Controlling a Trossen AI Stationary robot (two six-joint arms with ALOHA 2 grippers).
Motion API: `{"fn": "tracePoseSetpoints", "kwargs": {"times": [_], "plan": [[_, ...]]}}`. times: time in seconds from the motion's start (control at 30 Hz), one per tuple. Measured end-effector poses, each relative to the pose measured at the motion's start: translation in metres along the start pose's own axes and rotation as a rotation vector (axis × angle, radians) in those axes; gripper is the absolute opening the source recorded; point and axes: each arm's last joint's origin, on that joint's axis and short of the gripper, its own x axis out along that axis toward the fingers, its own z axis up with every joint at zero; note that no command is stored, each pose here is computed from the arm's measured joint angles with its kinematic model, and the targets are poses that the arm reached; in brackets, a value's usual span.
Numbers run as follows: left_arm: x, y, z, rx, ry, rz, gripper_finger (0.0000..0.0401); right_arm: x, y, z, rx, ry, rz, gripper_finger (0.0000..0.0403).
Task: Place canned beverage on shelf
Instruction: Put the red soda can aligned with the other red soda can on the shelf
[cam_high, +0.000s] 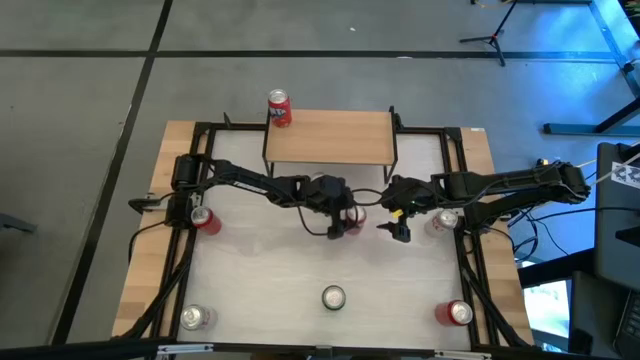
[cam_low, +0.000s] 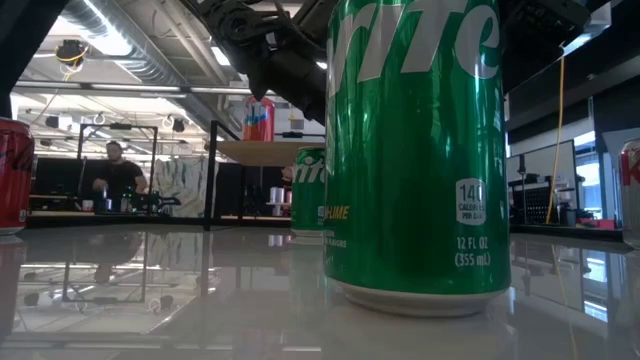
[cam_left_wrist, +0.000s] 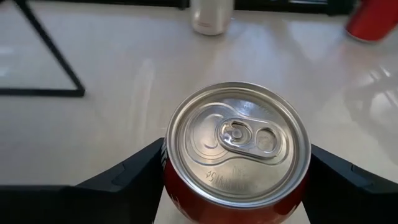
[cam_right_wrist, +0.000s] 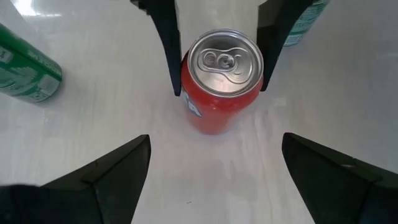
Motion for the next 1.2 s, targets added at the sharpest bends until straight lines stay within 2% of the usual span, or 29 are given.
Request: {"fn": "tracePoseSetpoints", "kwargs": {"times": [0.07, 0.3, 0.57, 0.7, 0.8, 1.0, 1.2], "plan": [[0.0, 0.0, 0.0, -0.018, -0.002, 0.038, 0.028, 0.0, -0.001, 0.0, 0.0, -0.002, -0.018, 0.036], [-0.017, -0.001, 0.012, -0.047, -0.005, 0.056, 0.0287, 0.0, -0.001, 0.0, 0.0, 0.0, -0.03, 0.036], [-0.078, -0.004, 0.056, -0.013, -0.128, 0.11, 0.0288, 0.0, -0.001, -0.001, 0.0, 0.003, -0.03, 0.036], [-0.118, -0.004, 0.078, 0.015, -0.213, 0.157, 0.0289, 0.0, -0.001, -0.001, 0.003, 0.003, -0.029, 0.036], [-0.15, 0.002, 0.088, 0.02, -0.237, 0.248, 0.0289, 0.0, -0.001, -0.001, 0.005, 0.004, -0.03, 0.036], [-0.205, 0.025, 0.093, -0.018, -0.222, 0.445, 0.0289, 0.0, -0.001, 0.0, 0.007, 0.003, -0.03, 0.036], [-0.235, 0.054, 0.082, -0.068, -0.127, 0.594, 0.0289, 0.0, -0.001, 0.0, 0.008, 0.001, -0.03, 0.036]]}}
